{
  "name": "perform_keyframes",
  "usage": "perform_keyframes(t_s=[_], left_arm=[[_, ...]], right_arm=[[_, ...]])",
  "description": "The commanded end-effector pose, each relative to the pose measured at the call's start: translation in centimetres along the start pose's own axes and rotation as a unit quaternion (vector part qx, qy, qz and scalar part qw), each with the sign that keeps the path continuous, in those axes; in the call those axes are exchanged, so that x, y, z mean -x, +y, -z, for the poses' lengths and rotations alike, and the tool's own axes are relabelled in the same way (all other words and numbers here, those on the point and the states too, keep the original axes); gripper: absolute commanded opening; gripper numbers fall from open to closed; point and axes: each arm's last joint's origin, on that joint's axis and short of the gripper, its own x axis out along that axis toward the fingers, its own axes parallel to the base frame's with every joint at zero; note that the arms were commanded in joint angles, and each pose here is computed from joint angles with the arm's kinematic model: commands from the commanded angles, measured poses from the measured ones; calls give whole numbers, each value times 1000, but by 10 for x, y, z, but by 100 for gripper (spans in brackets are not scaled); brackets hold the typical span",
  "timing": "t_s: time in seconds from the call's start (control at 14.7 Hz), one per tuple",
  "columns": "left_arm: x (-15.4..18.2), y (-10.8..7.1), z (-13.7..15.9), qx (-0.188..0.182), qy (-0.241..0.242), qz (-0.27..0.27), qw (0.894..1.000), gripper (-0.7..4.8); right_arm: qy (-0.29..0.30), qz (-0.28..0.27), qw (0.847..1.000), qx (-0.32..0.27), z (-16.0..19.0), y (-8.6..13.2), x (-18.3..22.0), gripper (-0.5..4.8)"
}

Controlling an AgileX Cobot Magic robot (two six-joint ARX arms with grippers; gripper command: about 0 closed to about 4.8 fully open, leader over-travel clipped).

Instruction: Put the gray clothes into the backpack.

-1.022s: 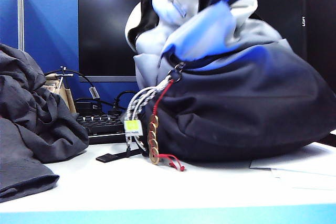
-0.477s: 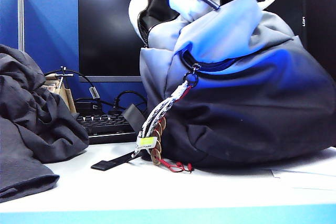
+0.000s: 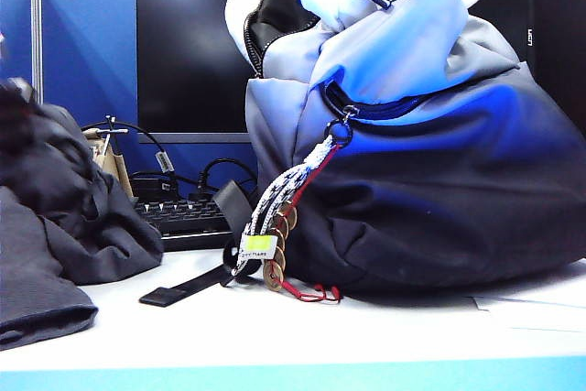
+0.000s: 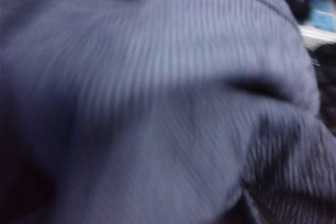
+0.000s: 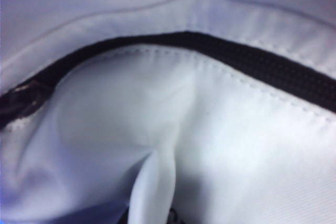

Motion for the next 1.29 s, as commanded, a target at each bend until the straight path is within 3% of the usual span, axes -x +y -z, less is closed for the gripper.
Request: perform_keyframes(t_s=[0.07, 0.2, 0.27, 0.34, 0.48, 0.54, 0.68, 0.82, 1.09, 1.16, 1.29], left_arm=[[-14, -6, -2, 34, -26, 125, 991, 479], [-22, -4, 3, 39, -14, 120, 992, 453], [-27, -3, 8, 42, -2, 113, 993, 107], [-28, -3, 10, 37, 1, 114, 993, -3], [-28, -7, 1, 33, -8, 147, 988, -5], [-23, -12, -16, 43, -27, 201, 978, -5], [-3, -22, -63, 47, -86, 259, 961, -5], [30, -34, -119, 16, -162, 278, 947, -5], [82, -67, -197, -17, -247, 357, 901, -5], [103, -87, -218, -34, -281, 383, 879, -5], [127, -111, -244, -42, -327, 401, 854, -5]], right_arm=[[16, -3, 1000, 5, 4, 1, 3, -8], [17, -2, 1000, 5, 5, 1, 4, -8], [18, -3, 1000, 5, 5, 1, 4, -8], [18, -3, 1000, 5, 5, 1, 4, -8], [17, -2, 1000, 5, 5, 1, 4, -8], [16, -2, 1000, 5, 4, 1, 4, -8], [15, -2, 1000, 9, 4, 1, 5, -8], [6, -1, 1000, 10, 3, 1, 6, -8], [-10, 1, 1000, 14, 2, 0, 10, -8], [-16, 1, 1000, 16, 2, 0, 11, -8], [-23, 2, 1000, 17, 0, 0, 12, -8]])
